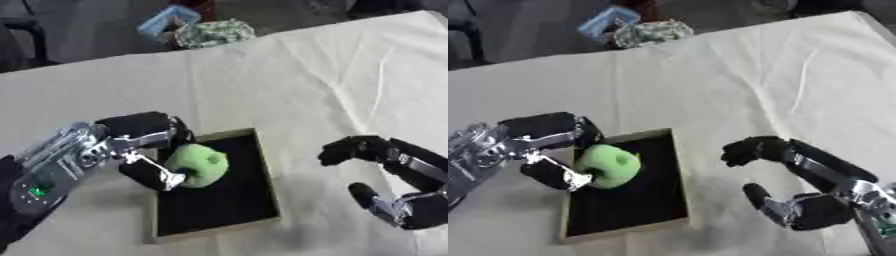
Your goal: Pick up objects on the table and place them in the box.
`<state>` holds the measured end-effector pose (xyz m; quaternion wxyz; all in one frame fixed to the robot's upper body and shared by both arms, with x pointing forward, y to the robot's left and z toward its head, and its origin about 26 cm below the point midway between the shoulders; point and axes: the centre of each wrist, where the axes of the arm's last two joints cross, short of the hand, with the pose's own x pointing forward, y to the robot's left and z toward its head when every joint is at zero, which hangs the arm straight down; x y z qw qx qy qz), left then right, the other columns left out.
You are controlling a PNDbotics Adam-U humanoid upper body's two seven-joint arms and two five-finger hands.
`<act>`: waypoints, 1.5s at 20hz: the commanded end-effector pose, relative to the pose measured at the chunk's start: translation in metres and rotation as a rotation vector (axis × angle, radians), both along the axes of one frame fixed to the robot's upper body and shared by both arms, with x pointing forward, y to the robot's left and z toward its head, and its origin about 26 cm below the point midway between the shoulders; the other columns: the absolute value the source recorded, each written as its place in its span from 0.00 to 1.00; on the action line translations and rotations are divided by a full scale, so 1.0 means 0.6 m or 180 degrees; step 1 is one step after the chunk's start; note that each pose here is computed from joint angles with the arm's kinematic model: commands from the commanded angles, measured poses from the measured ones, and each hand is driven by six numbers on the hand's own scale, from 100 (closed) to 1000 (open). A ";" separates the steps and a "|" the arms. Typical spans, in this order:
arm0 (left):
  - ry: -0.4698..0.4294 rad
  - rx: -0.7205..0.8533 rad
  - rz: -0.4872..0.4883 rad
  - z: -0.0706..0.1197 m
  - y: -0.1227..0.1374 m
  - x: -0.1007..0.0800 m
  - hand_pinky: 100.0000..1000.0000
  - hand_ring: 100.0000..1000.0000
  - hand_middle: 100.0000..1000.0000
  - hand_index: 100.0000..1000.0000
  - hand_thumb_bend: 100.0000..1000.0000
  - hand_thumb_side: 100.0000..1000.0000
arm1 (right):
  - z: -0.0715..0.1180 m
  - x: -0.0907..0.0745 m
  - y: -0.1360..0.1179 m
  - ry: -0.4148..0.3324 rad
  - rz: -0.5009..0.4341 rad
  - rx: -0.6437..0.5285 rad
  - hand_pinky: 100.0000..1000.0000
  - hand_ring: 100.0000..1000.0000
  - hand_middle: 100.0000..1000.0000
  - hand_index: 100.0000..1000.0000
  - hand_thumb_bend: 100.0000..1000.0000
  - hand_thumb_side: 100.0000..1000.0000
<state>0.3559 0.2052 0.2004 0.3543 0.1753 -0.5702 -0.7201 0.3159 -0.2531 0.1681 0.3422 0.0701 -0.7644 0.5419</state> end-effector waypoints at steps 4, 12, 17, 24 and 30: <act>-0.0058 0.0028 -0.0035 0.016 0.003 0.000 0.70 0.69 0.68 0.80 0.08 0.38 | 0.014 -0.002 0.001 -0.0083 0.0035 0.0001 0.78 0.77 0.77 0.91 0.00 0.46; -0.0180 -0.0120 0.0069 0.035 0.003 -0.011 0.76 0.78 0.80 0.91 0.39 0.66 | 0.013 -0.002 0.000 -0.0083 0.0029 -0.0001 0.78 0.77 0.77 0.91 0.00 0.46; -0.0343 -0.0366 0.0161 0.049 -0.002 -0.025 0.77 0.79 0.81 0.92 0.43 0.73 | 0.014 -0.001 0.000 -0.0089 0.0025 -0.0001 0.78 0.77 0.77 0.91 0.00 0.46; -0.0664 -0.1190 0.0254 0.090 0.003 -0.071 0.72 0.76 0.78 0.89 0.30 0.76 | 0.013 -0.001 -0.002 -0.0095 -0.0001 0.0008 0.78 0.77 0.77 0.91 0.00 0.45; -0.0921 -0.2243 0.0469 0.088 0.037 -0.088 0.69 0.74 0.76 0.87 0.25 0.77 | 0.014 -0.001 -0.005 -0.0114 -0.0052 0.0036 0.78 0.77 0.77 0.91 0.00 0.45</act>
